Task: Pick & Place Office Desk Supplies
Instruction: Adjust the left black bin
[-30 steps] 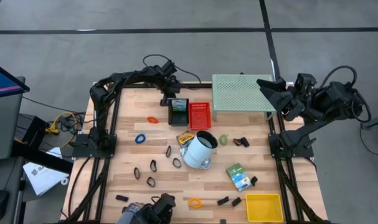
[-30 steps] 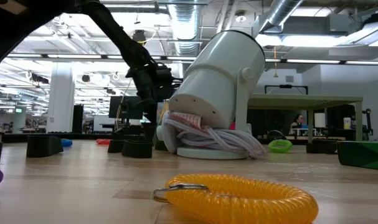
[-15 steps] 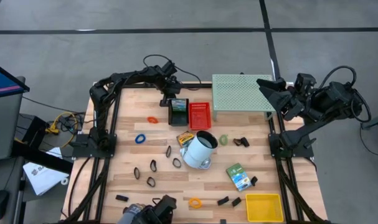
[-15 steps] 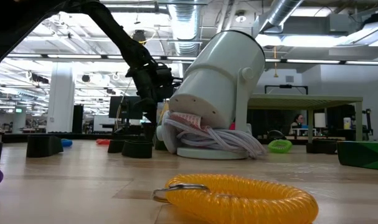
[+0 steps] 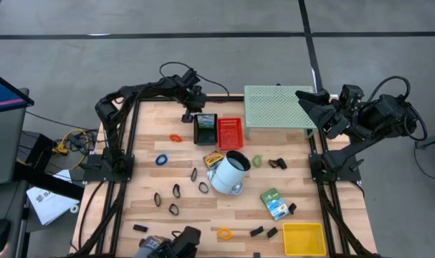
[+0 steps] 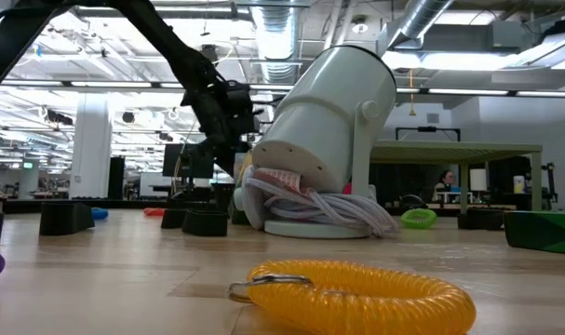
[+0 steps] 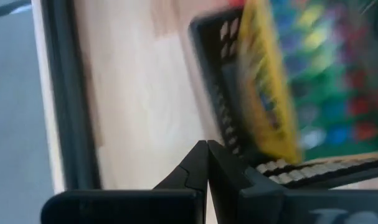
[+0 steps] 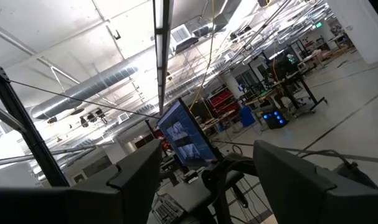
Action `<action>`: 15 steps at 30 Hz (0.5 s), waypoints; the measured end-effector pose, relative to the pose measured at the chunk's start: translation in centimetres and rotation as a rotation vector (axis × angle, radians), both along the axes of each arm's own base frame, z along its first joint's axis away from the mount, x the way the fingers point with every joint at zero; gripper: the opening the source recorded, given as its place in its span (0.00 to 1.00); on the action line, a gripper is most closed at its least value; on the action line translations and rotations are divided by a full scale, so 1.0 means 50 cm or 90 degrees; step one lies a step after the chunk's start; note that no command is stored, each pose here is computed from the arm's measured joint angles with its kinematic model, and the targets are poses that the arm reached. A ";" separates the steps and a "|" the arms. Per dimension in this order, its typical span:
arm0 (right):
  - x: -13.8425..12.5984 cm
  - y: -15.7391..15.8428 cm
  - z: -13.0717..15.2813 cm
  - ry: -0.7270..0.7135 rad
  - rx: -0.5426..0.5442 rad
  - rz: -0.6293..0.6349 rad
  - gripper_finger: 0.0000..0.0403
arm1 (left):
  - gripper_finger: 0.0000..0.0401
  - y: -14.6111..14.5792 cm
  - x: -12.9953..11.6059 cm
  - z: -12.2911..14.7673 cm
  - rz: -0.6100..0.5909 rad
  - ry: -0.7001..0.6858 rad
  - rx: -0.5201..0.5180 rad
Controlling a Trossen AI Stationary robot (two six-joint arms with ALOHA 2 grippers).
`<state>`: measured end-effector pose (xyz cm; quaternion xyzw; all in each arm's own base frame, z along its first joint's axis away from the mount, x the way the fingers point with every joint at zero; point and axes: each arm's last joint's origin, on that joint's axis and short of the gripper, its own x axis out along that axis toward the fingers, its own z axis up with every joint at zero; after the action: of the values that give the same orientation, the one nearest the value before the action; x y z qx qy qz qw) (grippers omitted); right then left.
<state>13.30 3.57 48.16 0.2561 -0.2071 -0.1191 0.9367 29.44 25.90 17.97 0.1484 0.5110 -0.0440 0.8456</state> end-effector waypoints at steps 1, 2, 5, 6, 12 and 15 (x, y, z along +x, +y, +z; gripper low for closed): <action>0.000 0.000 0.000 0.000 0.000 0.000 0.62 | 0.00 0.001 0.001 -0.001 0.004 0.003 0.012; 0.000 0.000 0.000 0.000 0.000 0.000 0.62 | 0.00 0.004 0.004 -0.001 0.007 -0.004 0.022; 0.000 0.000 0.000 0.000 0.000 0.000 0.62 | 0.00 0.006 0.006 -0.002 0.007 -0.007 0.023; 0.000 0.000 0.000 0.000 0.000 0.000 0.62 | 0.00 0.005 0.006 -0.002 0.006 -0.008 0.020; 0.005 0.002 -0.002 0.004 -0.001 0.001 0.62 | 0.00 -0.001 0.001 -0.006 -0.002 0.001 -0.013; 0.012 0.005 -0.004 0.008 -0.002 0.001 0.62 | 0.00 -0.004 0.000 -0.007 -0.008 -0.002 -0.026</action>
<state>13.92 3.84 47.96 0.2538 -0.2010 -0.1193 0.9386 29.45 25.73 17.62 0.1345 0.5078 -0.0592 0.8488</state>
